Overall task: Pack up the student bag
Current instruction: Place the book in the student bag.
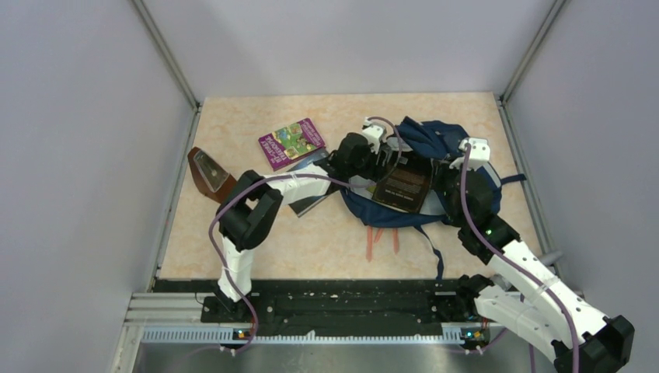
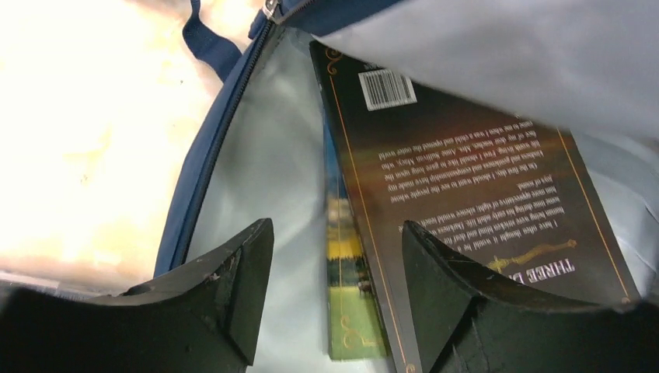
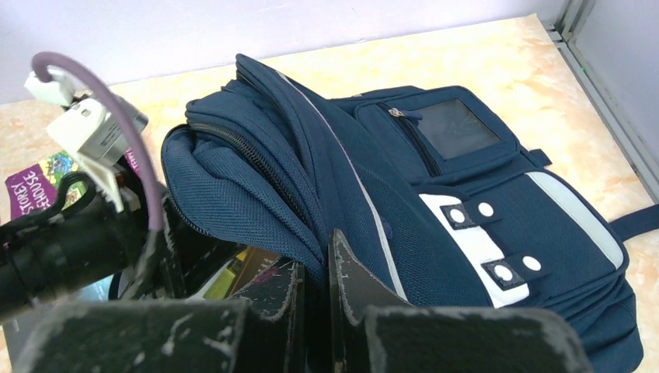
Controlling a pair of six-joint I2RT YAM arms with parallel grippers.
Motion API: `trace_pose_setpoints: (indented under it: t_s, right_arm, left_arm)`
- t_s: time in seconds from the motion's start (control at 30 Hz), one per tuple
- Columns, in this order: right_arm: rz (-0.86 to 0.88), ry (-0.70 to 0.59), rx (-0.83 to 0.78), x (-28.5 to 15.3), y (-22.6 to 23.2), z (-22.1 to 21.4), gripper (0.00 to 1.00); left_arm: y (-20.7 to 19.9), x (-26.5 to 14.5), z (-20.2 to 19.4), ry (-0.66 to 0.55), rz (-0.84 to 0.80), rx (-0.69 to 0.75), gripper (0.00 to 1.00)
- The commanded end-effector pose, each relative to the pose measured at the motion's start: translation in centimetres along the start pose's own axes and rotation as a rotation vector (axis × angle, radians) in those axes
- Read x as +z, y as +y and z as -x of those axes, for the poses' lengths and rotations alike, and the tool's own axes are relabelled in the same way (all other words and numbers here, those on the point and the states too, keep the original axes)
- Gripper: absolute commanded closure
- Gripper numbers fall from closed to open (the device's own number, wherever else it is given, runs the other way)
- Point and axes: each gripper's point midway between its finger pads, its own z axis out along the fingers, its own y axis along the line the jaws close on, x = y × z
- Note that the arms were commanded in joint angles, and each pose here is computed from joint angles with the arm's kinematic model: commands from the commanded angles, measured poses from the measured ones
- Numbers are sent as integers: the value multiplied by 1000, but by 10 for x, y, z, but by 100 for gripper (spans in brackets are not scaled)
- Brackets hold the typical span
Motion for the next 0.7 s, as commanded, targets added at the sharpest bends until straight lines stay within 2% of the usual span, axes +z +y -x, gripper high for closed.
trace_pose_setpoints:
  t_s: [0.0, 0.1, 0.17, 0.23, 0.43, 0.67]
  right_arm:
    - [41, -183, 136, -4, 12, 64, 100]
    - [37, -183, 133, -4, 11, 64, 100]
    - [34, -184, 130, -5, 10, 64, 100]
    - [29, -183, 125, -5, 9, 65, 100]
    - [15, -187, 125, -7, 5, 62, 100]
    - [14, -181, 123, -7, 4, 59, 100]
  left_arm:
    - [-20, -39, 72, -233, -36, 52, 33]
    - [-23, -58, 77, -286, -52, 66, 33]
    - [-27, -69, 74, -299, -73, 81, 24]
    - [-25, -80, 74, -305, -61, 88, 23]
    - [7, -118, 67, -322, 106, 53, 19]
    - [65, -140, 26, -194, 296, 6, 17]
